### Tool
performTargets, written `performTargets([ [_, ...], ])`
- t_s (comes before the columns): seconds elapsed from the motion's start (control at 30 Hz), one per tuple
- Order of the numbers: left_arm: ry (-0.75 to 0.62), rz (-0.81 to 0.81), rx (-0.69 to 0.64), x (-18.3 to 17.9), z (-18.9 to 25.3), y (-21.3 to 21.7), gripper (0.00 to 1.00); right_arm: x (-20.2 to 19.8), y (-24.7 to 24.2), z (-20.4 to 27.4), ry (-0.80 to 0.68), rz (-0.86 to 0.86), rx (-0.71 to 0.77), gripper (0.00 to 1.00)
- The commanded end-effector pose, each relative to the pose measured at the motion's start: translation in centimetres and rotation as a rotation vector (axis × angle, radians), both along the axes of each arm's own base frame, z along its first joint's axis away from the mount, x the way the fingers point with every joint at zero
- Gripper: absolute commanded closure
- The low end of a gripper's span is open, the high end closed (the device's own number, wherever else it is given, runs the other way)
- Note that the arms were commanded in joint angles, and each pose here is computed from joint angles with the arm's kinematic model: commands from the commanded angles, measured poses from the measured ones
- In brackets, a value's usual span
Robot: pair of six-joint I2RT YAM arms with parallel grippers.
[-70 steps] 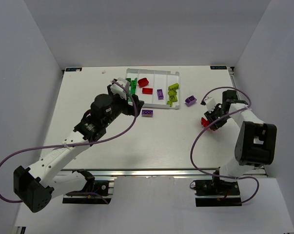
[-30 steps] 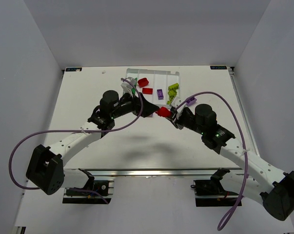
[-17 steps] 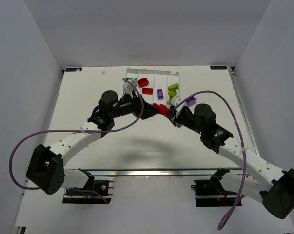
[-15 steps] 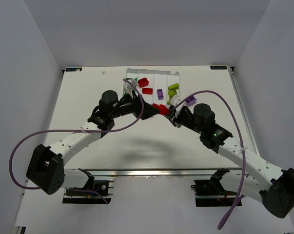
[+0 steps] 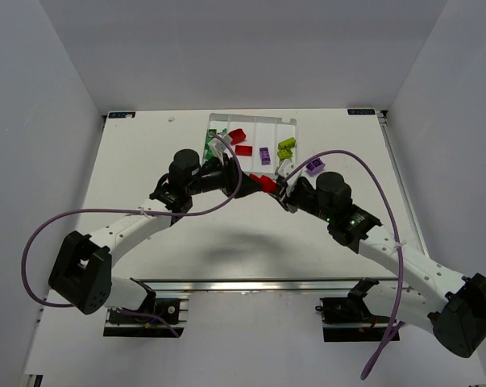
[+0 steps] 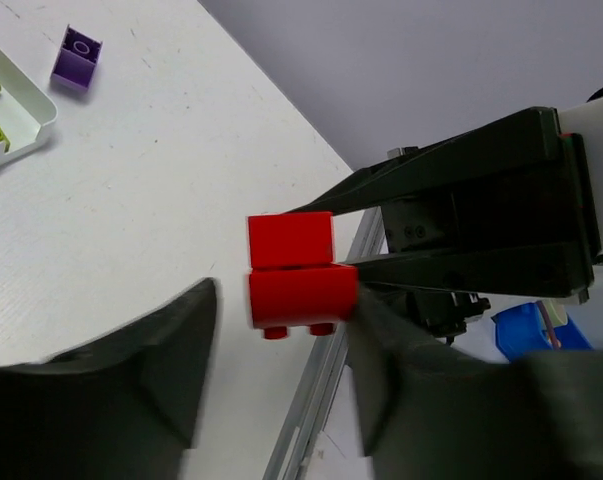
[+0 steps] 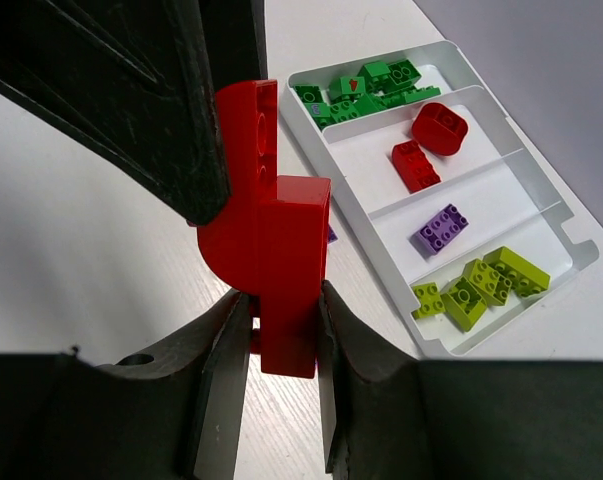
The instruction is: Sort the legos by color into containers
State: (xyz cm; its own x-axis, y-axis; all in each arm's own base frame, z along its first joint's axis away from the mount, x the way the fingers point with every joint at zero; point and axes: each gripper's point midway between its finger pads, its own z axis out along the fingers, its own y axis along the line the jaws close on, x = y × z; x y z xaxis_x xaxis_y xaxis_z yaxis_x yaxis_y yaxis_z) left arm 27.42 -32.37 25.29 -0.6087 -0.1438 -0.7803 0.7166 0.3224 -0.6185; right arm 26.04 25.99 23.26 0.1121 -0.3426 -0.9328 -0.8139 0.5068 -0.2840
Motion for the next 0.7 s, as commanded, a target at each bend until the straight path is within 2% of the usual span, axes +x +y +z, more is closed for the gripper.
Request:
performTargets([
  [0.0, -0.062, -0.023, -0.033, -0.1, 2.4, -0.1, 0.44, 0.1, 0.6, 1.3, -0.034, 0.011, 0.040, 1.00],
  [0.1, -0.064, -0.031, -0.029, -0.2, 2.2, -0.2, 0.63, 0.3, 0.4, 1.1, -0.033, 0.001, 0.035, 1.00],
  [0.17, -0.061, -0.032, -0.022, -0.1, 1.9, -0.2, 0.73, 0.2, 0.4, 1.0, -0.032, -0.001, 0.034, 1.00],
  [0.2, -0.060, -0.031, -0.017, 0.0, 1.7, -0.2, 0.81, 0.3, 0.4, 0.8, -0.029, -0.004, 0.030, 1.00],
  [0.3, -0.053, -0.033, 0.000, 0.2, 1.0, -0.4, 0.85, 0.6, 0.3, 0.8, -0.026, -0.015, 0.030, 1.00],
  [0.47, -0.064, -0.036, 0.040, 0.5, 0.2, -0.3, 0.99, 1.1, 0.0, 0.4, -0.020, -0.042, 0.019, 1.00],
  [0.67, -0.100, -0.013, 0.066, 0.6, 0.6, 0.2, 1.00, 2.3, -0.9, 0.3, -0.015, -0.090, 0.016, 1.00],
])
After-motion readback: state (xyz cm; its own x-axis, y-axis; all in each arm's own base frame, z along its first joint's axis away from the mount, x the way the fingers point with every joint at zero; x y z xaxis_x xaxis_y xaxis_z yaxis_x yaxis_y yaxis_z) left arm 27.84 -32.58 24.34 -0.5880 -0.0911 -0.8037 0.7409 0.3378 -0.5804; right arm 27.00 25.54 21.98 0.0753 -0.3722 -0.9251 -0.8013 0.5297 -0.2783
